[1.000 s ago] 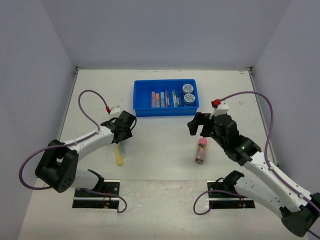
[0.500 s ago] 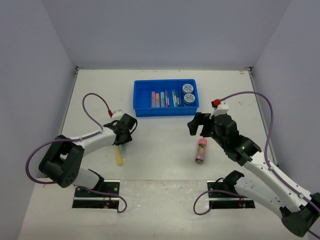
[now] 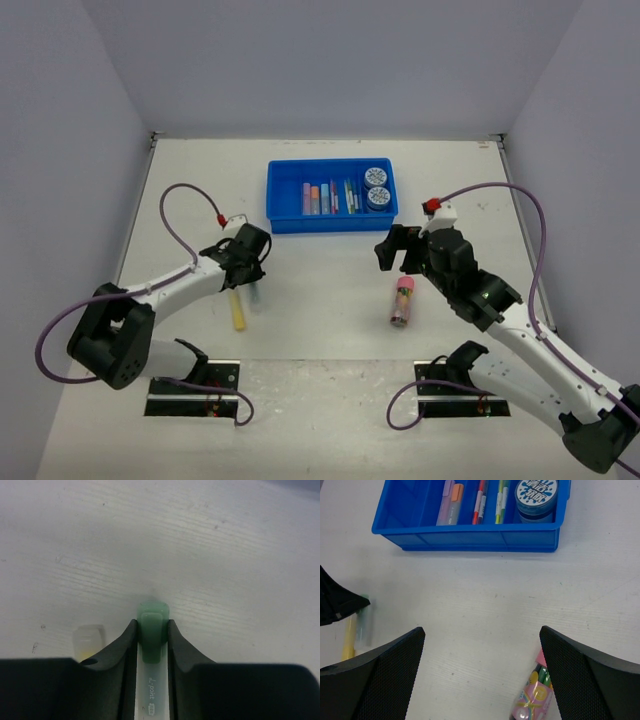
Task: Sort the stationery into containers
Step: Pick up the pen from the center of the board, then place the pen in the storage box.
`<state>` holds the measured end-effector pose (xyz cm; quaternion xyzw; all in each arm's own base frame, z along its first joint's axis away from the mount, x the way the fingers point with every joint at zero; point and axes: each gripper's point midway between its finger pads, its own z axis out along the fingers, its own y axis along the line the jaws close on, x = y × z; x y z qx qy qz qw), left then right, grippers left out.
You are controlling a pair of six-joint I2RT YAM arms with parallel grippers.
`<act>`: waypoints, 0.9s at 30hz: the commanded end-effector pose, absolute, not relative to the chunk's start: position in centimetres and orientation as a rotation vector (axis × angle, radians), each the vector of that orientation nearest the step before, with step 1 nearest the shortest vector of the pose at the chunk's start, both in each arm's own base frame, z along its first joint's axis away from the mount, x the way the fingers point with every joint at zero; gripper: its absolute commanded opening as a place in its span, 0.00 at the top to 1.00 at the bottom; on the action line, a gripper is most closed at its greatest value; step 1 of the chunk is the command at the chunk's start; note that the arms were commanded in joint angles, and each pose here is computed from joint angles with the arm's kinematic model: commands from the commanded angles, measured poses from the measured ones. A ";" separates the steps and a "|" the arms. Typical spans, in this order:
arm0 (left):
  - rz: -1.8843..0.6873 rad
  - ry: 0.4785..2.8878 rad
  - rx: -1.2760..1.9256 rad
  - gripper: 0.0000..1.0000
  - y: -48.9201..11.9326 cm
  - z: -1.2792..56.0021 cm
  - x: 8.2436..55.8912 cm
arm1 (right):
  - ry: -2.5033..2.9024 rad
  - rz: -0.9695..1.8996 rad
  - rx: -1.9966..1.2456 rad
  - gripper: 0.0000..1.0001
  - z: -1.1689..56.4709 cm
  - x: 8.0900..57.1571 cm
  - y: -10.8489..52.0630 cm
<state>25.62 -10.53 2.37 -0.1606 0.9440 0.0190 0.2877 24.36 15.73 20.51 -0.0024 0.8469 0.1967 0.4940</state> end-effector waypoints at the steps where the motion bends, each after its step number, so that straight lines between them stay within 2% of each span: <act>1: -0.172 2.332 -0.323 1.00 -13.8 10.1 29.6 | 2.017 0.475 0.008 0.01 21.2 25.0 15.7; 6: -0.299 2.157 -0.171 1.00 -17.7 17.0 35.4 | 2.011 0.463 0.018 0.01 21.2 25.1 15.4; 8: -0.259 2.171 -0.117 1.00 -18.8 16.6 37.7 | 2.011 0.459 0.023 0.01 21.2 25.1 15.3; 10: -0.293 2.121 -0.094 1.00 -21.1 19.5 41.1 | 2.007 0.447 0.038 0.01 21.1 25.2 15.1; 12: -0.297 2.147 -0.048 1.00 -23.3 18.2 44.1 | 2.000 0.438 0.050 0.01 21.2 25.2 14.8; 17: -0.301 2.067 -0.056 1.00 -26.3 20.7 50.4 | 1.989 0.429 0.062 0.01 21.2 25.1 14.4; 27: -0.250 2.088 -0.059 0.98 -27.5 16.5 54.9 | 1.995 0.441 0.054 0.01 21.0 24.9 14.5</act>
